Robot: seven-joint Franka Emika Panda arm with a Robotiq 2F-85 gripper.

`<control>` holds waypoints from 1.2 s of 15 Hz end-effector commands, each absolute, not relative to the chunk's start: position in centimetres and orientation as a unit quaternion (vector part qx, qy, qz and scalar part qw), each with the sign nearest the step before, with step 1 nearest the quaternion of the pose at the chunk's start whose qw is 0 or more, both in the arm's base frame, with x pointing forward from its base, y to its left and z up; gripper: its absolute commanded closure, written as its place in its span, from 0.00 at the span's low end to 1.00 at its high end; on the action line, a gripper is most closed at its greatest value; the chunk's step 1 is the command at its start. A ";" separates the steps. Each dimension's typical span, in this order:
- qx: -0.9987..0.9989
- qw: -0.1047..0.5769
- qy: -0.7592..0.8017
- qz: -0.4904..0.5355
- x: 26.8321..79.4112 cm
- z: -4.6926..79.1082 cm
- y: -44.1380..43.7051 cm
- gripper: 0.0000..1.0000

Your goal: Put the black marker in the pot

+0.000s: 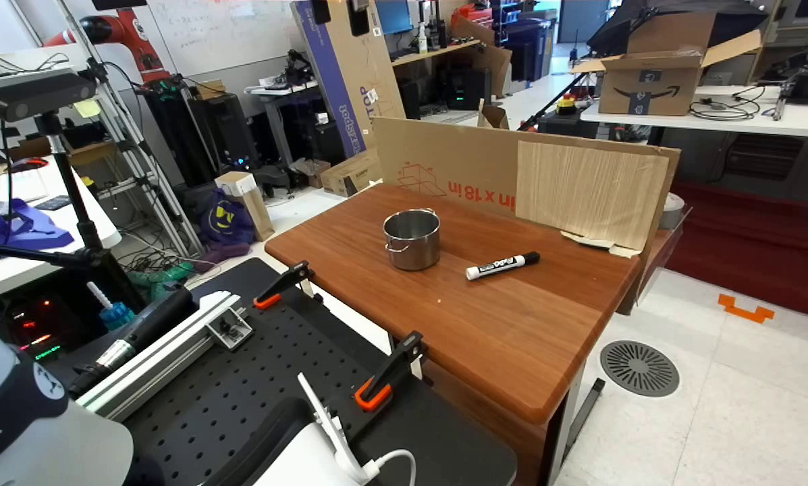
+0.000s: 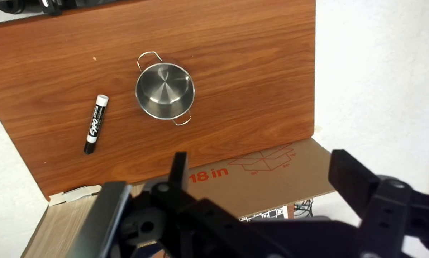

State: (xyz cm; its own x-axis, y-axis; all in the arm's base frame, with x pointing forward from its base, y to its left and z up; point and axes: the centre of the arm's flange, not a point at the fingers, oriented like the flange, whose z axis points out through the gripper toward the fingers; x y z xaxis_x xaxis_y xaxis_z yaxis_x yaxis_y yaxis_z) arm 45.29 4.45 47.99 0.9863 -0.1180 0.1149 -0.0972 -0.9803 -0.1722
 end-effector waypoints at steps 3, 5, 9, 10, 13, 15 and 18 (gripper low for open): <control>-0.988 0.083 0.106 -0.080 50.8 44.3 2.0 0.00; -0.986 0.080 0.125 -0.078 52.3 42.5 0.4 0.00; -0.981 0.076 0.165 -0.068 55.0 38.8 -3.6 0.00; -0.979 0.077 0.177 -0.061 55.5 37.8 -4.9 0.00; -0.974 0.078 0.207 -0.040 56.9 35.0 -8.4 0.00; -0.970 0.077 0.228 -0.031 57.8 32.7 -10.5 0.00; -0.963 0.077 0.256 -0.028 59.0 29.6 -12.4 0.00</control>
State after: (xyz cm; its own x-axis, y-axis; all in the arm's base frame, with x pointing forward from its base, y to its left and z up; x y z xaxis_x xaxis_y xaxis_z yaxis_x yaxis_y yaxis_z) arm 56.78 -11.43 31.45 0.8895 -0.4569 0.0108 -0.4514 -0.8819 -0.1362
